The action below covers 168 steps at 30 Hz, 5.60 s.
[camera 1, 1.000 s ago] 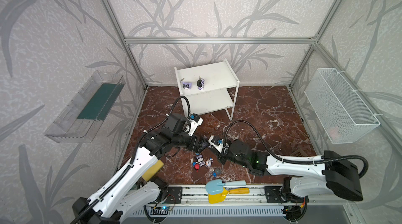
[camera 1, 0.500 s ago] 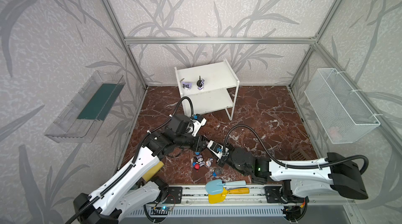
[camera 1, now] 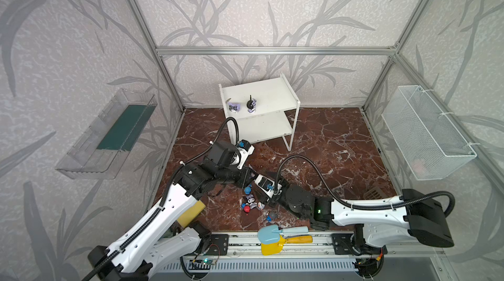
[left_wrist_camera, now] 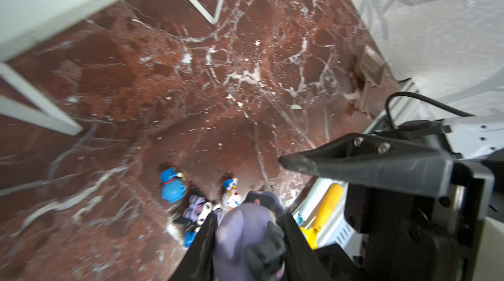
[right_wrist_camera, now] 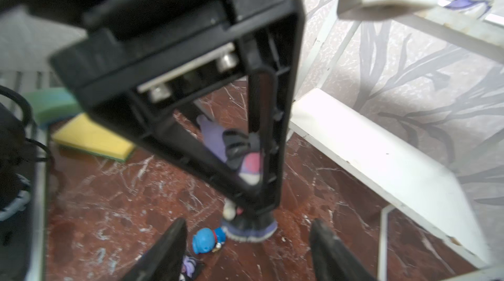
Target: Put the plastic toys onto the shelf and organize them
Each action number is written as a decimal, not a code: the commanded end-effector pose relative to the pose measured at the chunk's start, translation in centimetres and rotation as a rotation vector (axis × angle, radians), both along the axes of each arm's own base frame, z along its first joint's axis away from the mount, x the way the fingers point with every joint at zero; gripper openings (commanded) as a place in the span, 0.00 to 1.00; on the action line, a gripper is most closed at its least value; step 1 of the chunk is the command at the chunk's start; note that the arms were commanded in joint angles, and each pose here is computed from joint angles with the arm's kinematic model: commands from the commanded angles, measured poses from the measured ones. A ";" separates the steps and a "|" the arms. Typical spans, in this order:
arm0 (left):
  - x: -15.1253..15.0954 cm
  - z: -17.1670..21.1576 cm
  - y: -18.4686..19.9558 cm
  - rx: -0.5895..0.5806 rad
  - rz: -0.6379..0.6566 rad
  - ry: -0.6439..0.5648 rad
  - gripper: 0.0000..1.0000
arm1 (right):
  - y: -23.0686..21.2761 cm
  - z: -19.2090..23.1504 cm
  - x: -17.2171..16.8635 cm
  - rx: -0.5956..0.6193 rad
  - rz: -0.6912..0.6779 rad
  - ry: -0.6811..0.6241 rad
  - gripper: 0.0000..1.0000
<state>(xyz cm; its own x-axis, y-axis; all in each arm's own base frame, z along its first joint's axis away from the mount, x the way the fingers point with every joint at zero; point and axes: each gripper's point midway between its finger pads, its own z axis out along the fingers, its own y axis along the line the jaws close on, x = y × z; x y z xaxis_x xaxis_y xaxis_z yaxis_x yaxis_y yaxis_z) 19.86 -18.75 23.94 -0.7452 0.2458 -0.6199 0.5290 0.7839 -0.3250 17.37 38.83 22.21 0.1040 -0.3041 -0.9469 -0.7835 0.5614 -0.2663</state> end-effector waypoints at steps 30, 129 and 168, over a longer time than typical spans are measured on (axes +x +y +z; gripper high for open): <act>-1.0 -0.1 5.2 0.180 0.019 -0.203 0.32 | 1.6 15.3 11.7 0.199 0.147 -0.124 0.87; -0.8 0.2 5.0 0.151 0.025 -0.247 0.32 | 0.7 17.8 18.6 0.218 -0.054 -0.163 0.87; -1.0 0.4 5.4 0.149 0.034 -0.261 0.32 | 2.3 17.0 20.6 0.209 0.013 -0.122 0.87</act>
<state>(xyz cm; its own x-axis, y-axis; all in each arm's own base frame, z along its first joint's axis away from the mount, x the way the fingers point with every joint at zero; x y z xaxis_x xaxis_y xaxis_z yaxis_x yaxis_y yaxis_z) 18.83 -13.57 24.28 -0.5849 0.3230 -0.7440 0.5508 0.8315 -0.0720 37.91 41.10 37.73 0.2126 -0.1352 -0.9677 -0.7575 0.6028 -0.2506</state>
